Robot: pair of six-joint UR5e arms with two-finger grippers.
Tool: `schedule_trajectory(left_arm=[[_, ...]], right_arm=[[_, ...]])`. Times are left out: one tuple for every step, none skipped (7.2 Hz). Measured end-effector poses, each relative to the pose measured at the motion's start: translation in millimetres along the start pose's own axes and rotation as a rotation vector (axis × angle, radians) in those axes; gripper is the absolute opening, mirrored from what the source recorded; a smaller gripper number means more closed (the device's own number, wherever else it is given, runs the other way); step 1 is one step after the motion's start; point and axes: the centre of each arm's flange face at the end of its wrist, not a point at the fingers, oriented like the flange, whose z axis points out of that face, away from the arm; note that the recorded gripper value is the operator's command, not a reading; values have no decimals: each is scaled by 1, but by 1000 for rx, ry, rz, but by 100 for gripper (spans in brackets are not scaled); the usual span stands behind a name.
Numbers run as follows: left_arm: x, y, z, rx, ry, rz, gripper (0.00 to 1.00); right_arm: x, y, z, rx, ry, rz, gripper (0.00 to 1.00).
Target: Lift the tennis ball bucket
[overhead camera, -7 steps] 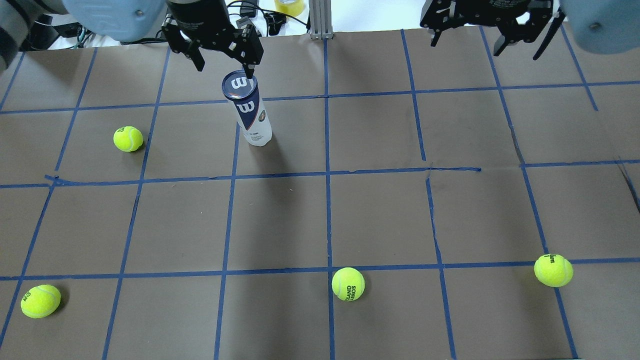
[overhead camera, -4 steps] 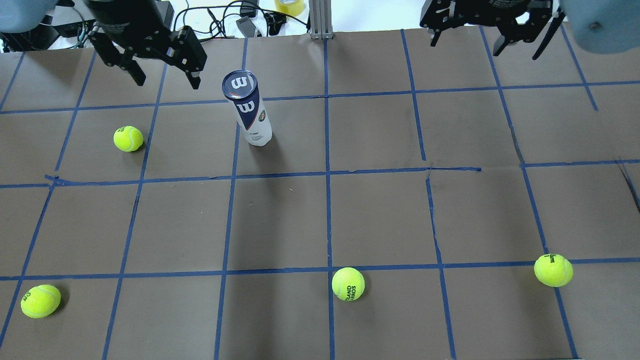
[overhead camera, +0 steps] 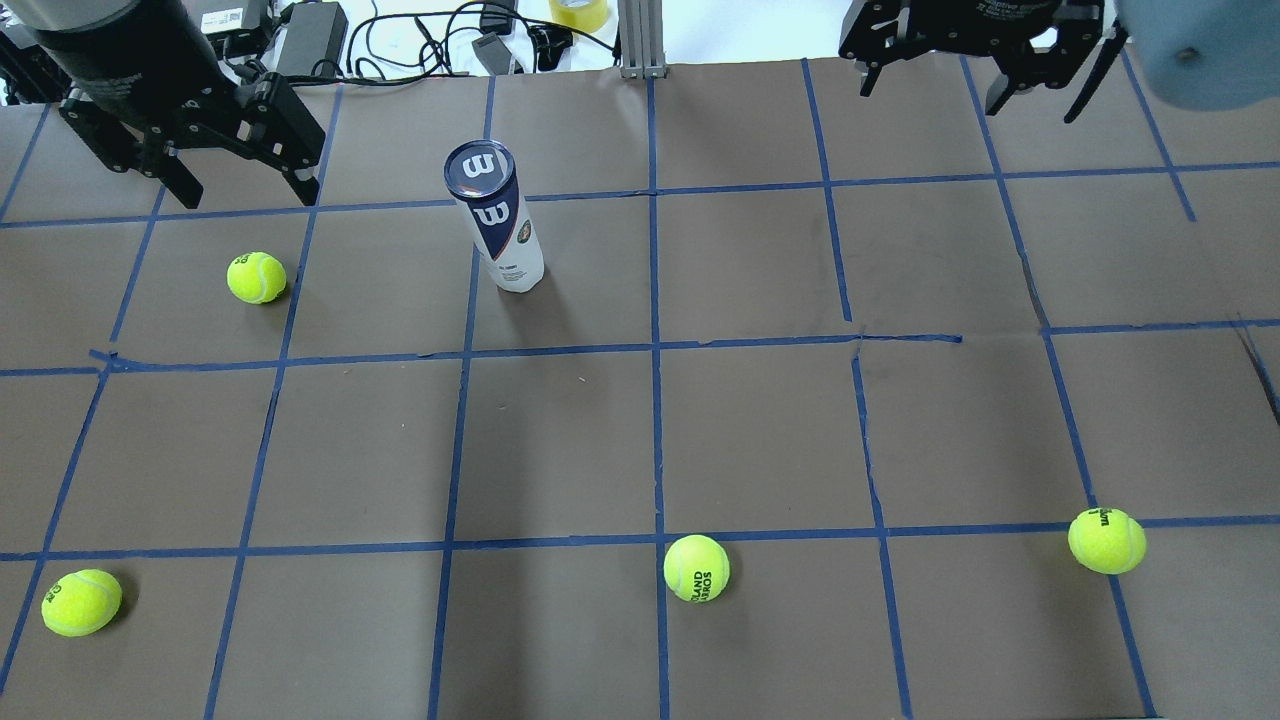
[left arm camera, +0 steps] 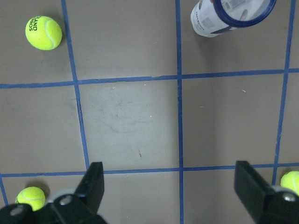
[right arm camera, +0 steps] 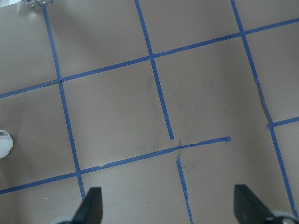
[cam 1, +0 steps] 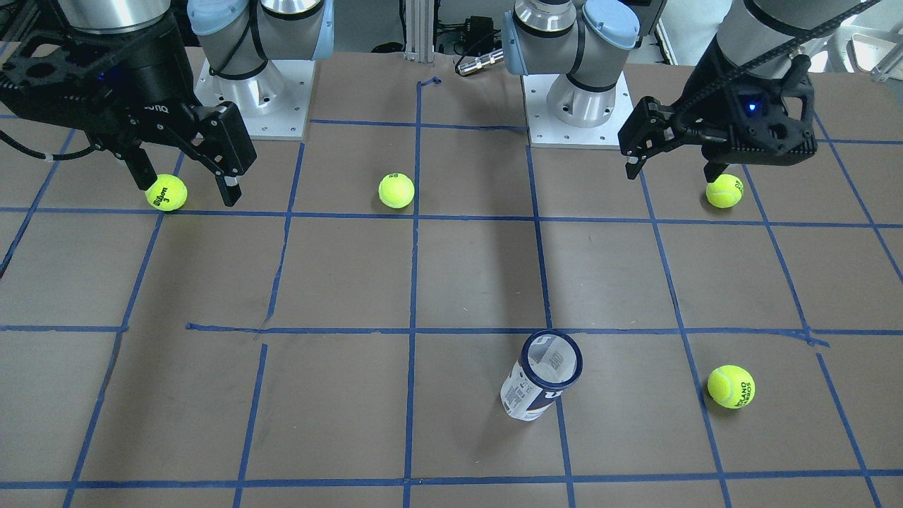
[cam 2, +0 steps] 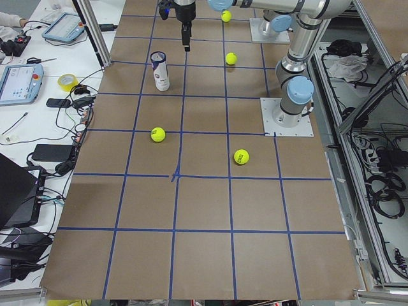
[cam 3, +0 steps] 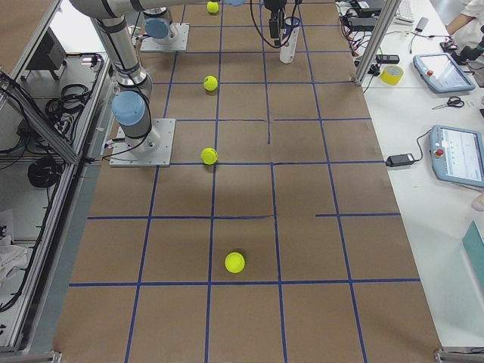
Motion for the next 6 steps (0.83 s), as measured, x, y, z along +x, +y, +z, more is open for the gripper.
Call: schedule_trajectory(left_arm=[[0, 3, 6, -4, -1, 0, 100], [0, 5, 13, -5, -2, -1, 100], [0, 6, 17, -5, -2, -2, 100], [-1, 6, 19, -2, -3, -3, 100], [0, 7, 19, 1, -1, -2, 100], [0, 7, 19, 4, 1, -3, 100]], right_arm=[[0, 0, 0, -1, 1, 0, 100], [0, 0, 1, -1, 2, 1, 100], [1, 0, 1, -1, 2, 1, 100], [1, 0, 0, 0, 1, 1, 100], [1, 1, 0, 1, 2, 0, 100], [1, 1, -1, 2, 2, 0, 100]])
